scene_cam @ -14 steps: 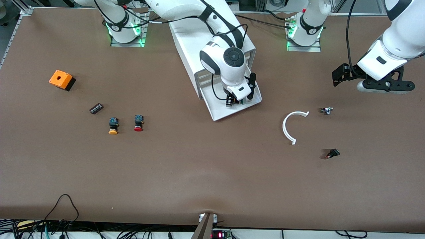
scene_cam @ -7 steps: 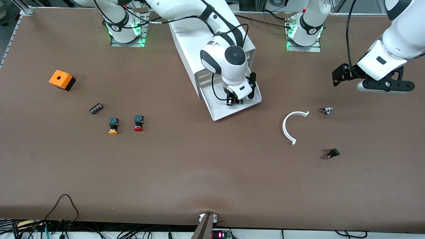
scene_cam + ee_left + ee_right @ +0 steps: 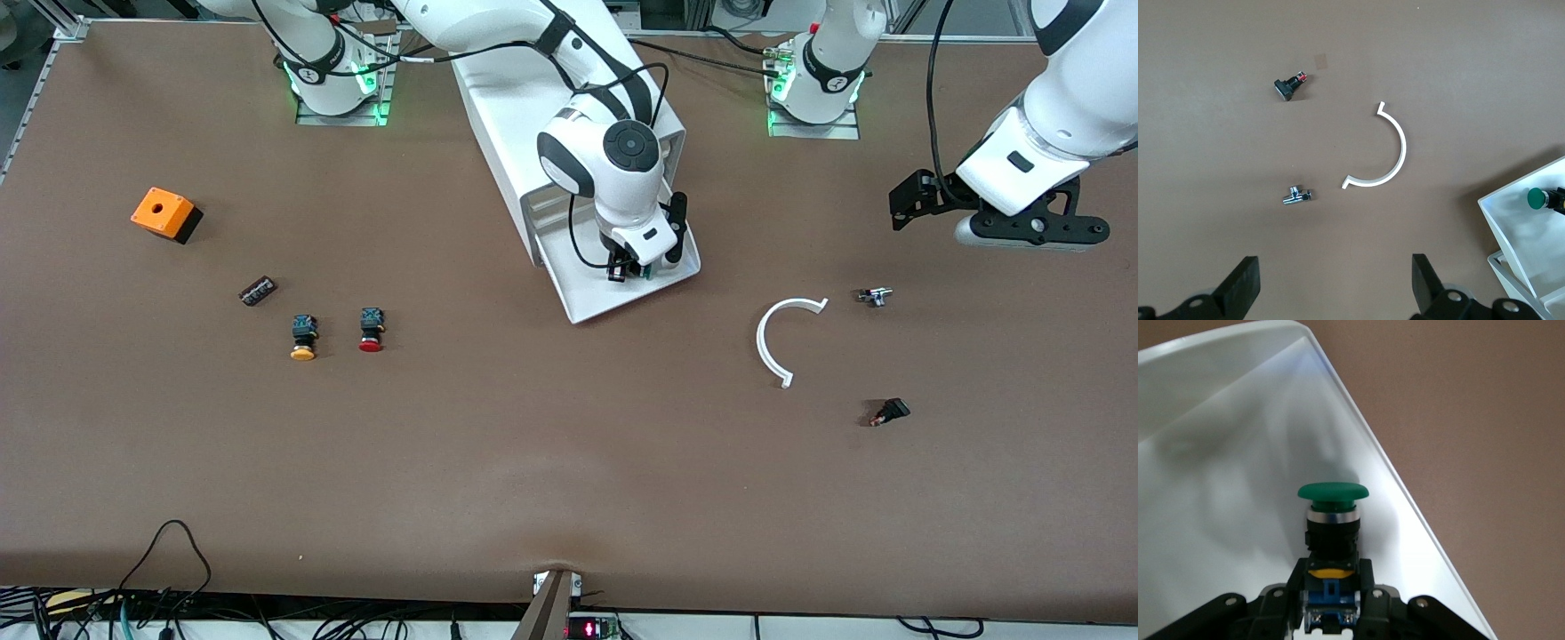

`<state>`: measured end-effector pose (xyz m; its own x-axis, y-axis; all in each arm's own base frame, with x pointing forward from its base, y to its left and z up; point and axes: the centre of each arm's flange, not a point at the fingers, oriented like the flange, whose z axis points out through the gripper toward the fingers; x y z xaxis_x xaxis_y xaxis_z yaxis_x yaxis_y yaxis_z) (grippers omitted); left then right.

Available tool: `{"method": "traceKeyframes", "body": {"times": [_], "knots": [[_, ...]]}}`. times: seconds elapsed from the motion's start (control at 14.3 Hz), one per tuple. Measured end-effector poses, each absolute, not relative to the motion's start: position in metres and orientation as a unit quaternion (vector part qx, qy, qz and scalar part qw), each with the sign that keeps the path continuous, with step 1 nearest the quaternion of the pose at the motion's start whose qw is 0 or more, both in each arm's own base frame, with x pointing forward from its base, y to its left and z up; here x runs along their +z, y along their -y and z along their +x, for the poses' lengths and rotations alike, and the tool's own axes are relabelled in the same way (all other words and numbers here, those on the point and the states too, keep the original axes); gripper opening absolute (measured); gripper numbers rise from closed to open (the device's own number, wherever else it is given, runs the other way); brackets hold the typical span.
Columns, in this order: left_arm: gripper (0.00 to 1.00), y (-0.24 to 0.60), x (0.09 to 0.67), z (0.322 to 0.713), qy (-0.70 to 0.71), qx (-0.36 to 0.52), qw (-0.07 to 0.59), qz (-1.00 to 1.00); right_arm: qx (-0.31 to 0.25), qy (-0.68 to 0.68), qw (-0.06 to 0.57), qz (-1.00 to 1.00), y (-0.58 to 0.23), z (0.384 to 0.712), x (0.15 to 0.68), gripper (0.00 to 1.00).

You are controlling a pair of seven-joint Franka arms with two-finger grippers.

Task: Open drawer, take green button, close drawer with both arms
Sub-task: 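Lift the green button out of the drawer with the right gripper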

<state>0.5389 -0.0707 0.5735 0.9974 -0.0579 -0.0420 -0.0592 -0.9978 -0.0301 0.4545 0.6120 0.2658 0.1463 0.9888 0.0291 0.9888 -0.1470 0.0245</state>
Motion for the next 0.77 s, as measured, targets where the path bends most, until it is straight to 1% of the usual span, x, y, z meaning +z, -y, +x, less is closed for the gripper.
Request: {"method": "traceKeyframes", "body": {"times": [0.77], "knots": [[1.0,0.071,0.573,0.539,-0.029,0.021,0.016,-0.999,-0.03,0.653,0.003,-0.756,-0.616,0.457,0.277,0.33]]}}
